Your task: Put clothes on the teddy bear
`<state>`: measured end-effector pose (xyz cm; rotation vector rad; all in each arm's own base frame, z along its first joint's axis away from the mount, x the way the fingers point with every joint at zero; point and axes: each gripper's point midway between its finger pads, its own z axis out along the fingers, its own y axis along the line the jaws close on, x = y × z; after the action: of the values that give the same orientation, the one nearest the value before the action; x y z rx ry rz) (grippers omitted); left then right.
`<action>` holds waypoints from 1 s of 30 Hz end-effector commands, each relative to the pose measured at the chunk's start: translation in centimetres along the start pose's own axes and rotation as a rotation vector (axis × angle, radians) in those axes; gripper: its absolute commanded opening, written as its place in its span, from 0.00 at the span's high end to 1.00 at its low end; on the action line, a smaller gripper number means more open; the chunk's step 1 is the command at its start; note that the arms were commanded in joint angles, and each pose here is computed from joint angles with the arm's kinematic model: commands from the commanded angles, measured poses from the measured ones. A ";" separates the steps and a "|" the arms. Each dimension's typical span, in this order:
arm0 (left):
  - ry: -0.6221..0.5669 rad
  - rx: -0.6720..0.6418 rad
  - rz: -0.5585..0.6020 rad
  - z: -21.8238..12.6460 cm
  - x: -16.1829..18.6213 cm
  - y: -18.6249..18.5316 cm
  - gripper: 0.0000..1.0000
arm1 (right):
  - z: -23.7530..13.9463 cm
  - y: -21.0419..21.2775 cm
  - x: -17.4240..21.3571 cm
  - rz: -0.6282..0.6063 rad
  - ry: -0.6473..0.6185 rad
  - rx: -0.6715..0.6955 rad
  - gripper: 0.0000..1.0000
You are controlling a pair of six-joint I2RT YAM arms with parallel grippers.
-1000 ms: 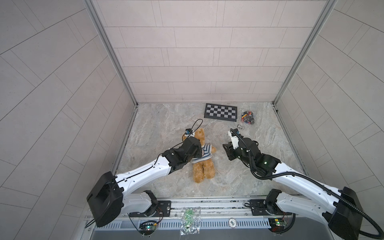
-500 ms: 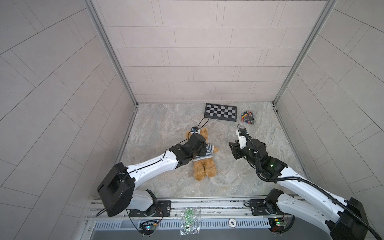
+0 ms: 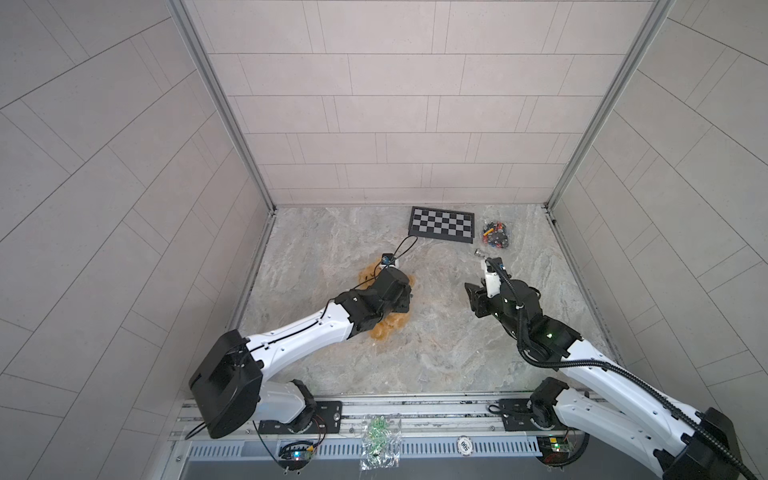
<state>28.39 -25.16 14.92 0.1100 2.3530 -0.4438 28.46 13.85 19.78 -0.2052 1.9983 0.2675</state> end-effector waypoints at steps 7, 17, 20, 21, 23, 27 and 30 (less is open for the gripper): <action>-0.093 -0.023 0.026 -4.0 -1.9 1.7 0.21 | -1.2 -2.9 -0.9 -0.019 -0.060 0.120 0.01; -0.298 -0.202 -0.075 -8.8 -2.9 10.4 0.00 | -2.4 -8.5 0.7 0.047 -0.094 0.326 0.00; -0.380 -0.375 -0.130 -10.5 -2.7 14.4 0.00 | -2.4 -9.7 1.6 0.054 -0.098 0.358 0.00; -0.392 -0.406 -0.107 -10.8 -2.7 15.1 0.00 | -2.3 -10.1 1.9 0.050 -0.096 0.362 0.00; -0.403 -0.464 -0.067 -11.3 -2.6 16.1 0.00 | -2.2 -10.9 2.6 0.055 -0.101 0.378 0.00; -0.468 -0.589 -0.014 -12.4 -3.2 17.9 0.00 | -1.9 -11.8 3.1 0.020 -0.163 0.376 0.00; -0.523 -0.641 0.019 -12.6 -3.7 18.4 0.00 | -1.9 -12.4 2.6 -0.026 -0.205 0.390 0.00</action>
<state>26.48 -5.25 19.52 -0.2379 1.9559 0.1373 28.04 1.10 14.35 0.0983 1.9267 -0.1154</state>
